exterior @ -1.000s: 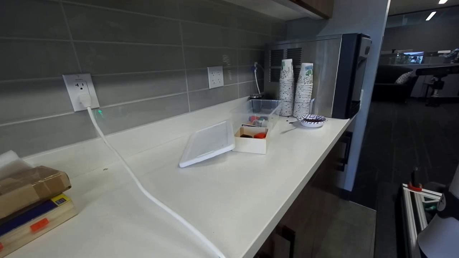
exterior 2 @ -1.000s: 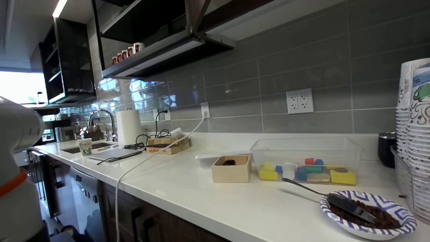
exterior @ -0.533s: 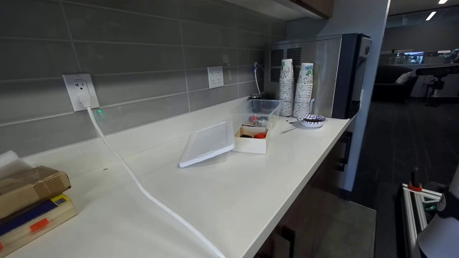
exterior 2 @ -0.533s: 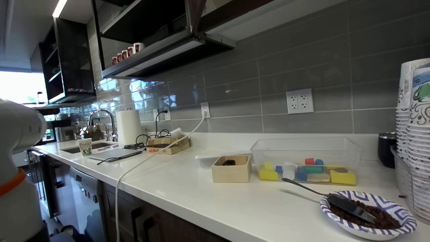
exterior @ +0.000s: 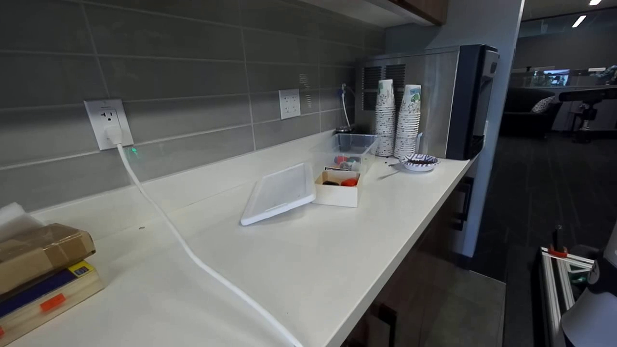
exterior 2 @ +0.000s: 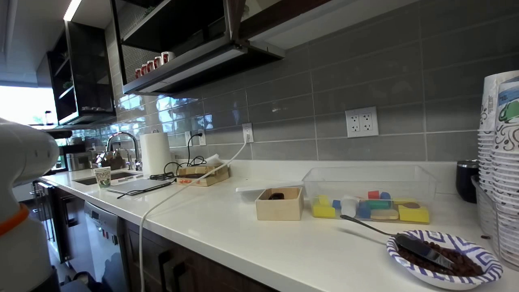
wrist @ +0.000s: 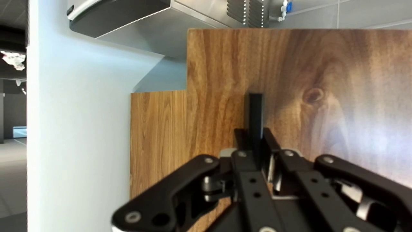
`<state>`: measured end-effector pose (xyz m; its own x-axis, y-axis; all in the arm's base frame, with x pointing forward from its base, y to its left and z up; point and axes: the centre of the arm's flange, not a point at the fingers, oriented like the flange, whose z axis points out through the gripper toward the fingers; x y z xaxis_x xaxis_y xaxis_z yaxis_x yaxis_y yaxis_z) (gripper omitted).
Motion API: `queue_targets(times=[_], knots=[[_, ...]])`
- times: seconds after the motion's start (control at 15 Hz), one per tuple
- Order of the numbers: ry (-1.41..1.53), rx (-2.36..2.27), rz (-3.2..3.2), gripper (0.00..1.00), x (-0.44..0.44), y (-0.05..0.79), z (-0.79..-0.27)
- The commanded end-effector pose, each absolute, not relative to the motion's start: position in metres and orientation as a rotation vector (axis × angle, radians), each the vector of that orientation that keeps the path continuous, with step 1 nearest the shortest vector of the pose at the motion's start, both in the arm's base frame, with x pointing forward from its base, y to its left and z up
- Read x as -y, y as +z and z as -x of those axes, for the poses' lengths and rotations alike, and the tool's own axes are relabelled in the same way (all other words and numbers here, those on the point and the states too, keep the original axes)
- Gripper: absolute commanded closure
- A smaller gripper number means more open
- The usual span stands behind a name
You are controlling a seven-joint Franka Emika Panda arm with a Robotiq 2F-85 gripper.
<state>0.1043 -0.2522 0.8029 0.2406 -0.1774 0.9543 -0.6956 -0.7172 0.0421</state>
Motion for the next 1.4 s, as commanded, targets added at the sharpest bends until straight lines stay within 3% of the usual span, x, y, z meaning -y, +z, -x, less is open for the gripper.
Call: queue_targets(times=[0.0, 1.33], knots=[[1.382, 0.791, -2.109, 0.97, 0.235, 0.757, -0.13], [1.357, 0.814, -2.114, 0.97, 0.263, 0.773, -0.143]])
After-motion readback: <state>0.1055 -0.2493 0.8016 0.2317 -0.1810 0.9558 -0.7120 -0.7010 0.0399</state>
